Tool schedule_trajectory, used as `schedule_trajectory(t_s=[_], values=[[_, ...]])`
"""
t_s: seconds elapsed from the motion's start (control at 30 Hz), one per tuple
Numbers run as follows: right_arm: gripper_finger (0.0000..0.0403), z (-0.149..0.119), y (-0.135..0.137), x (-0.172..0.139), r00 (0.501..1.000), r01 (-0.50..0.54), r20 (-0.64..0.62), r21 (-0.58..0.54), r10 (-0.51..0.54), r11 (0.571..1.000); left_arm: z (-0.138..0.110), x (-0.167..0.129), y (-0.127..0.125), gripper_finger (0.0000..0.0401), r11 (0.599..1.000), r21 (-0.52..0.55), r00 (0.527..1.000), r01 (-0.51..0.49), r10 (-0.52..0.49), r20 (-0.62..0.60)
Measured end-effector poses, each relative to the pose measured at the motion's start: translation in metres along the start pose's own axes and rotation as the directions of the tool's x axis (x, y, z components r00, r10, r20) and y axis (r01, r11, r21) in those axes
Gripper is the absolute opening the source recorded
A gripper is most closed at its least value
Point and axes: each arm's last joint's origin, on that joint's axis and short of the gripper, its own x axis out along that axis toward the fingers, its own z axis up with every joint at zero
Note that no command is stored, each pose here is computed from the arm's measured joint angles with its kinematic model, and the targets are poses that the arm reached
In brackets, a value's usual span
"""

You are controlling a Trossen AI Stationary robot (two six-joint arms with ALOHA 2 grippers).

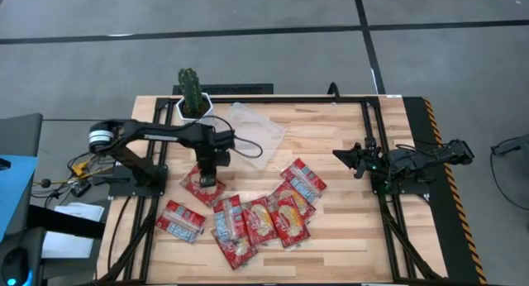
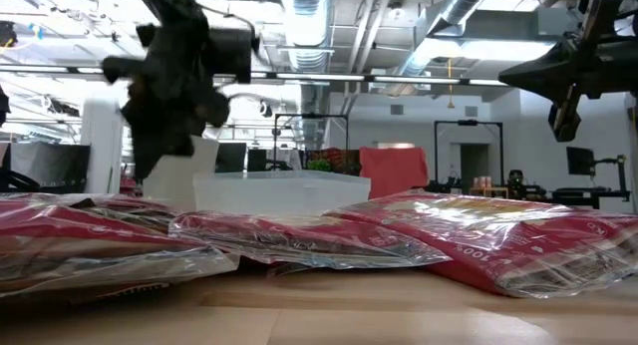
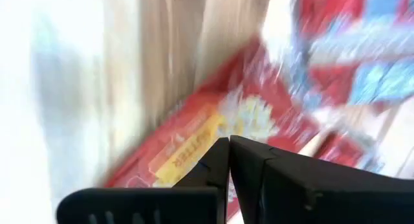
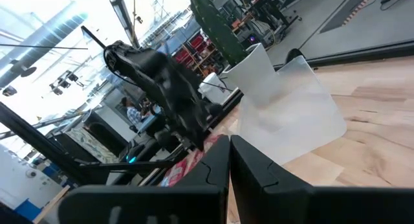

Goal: Sort popcorn bags into baskets
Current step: Put the red popcorn bag into the transparent bin

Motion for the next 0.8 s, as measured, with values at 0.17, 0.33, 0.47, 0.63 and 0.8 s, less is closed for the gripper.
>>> schedule_trajectory(t_s=[0.17,0.33,0.47,0.63,0.8], values=[[0.0037,0.001,0.001,0.0,1.0,-0.007,0.009,0.038,0.006,0.999,0.005,-0.031,-0.007,0.0,0.991,-0.114,0.987,-0.065,0.081,0.139],[0.0037,0.011,0.009,-0.001,0.997,-0.057,0.049,0.094,0.053,0.994,0.01,-0.07,-0.017,0.0,0.975,-0.207,0.928,-0.079,0.147,0.342],[0.0037,0.029,0.023,-0.005,0.989,-0.12,0.104,0.103,0.109,0.987,0.011,-0.099,-0.025,0.0008,0.975,-0.218,0.851,-0.05,0.156,0.502],[0.0037,0.045,0.033,-0.008,0.979,-0.158,0.151,0.122,0.139,0.98,0.013,-0.129,-0.034,0.0052,0.978,-0.211,0.74,-0.004,0.145,0.657],[0.0037,0.047,0.033,-0.008,0.975,-0.14,0.19,0.106,0.118,0.984,0.014,-0.149,-0.04,0.0113,0.974,-0.214,0.679,0.069,0.112,0.725]])
